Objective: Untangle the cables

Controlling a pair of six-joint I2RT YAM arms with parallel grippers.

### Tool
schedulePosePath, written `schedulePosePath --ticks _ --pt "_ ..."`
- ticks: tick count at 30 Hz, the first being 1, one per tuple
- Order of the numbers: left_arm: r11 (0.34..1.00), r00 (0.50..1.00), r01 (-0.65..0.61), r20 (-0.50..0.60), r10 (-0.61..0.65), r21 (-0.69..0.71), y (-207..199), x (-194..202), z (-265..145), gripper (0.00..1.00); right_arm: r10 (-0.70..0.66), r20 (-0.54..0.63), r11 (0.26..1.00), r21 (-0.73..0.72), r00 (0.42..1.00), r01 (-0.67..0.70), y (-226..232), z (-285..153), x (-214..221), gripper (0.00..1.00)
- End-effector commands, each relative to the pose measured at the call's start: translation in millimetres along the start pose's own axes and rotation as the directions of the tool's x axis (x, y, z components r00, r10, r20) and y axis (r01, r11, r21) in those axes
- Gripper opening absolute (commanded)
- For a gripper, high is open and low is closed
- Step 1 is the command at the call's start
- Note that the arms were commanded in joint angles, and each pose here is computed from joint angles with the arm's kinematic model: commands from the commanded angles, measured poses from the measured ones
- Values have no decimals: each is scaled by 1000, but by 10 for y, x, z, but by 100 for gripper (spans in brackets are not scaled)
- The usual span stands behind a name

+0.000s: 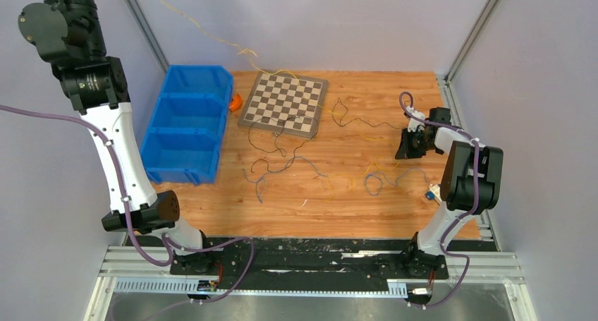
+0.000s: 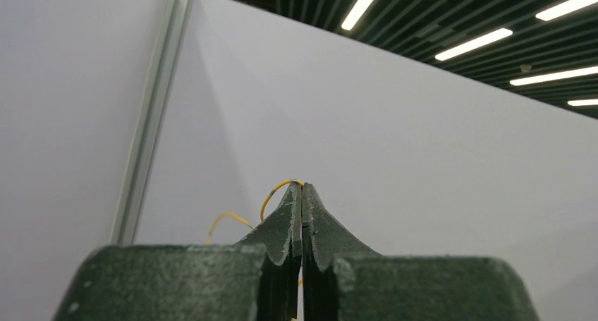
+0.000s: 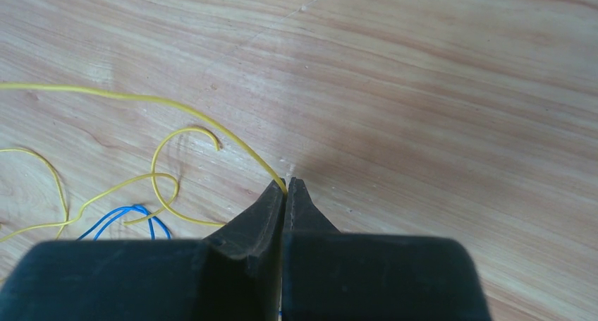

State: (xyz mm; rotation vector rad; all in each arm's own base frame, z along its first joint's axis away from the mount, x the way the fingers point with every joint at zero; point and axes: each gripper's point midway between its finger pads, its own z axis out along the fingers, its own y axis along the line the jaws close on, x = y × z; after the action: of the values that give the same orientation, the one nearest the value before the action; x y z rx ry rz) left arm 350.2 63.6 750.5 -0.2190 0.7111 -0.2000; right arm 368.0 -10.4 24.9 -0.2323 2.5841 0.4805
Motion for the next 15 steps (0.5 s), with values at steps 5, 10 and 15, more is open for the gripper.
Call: schedulePosePath --ticks 5,10,15 --pt "999 999 -21 -23 22 27 42 74 -33 0 -52 39 998 25 998 51 -49 -84 -82 0" --pt "982 991 63 -127 -40 177 -209 312 -87 0 -81 78 993 -82 994 87 186 -182 -195 9" --pt "777 863 462 -418 -284 427 -1011 753 -518 0 -132 228 926 -318 965 202 817 -569 -585 58"
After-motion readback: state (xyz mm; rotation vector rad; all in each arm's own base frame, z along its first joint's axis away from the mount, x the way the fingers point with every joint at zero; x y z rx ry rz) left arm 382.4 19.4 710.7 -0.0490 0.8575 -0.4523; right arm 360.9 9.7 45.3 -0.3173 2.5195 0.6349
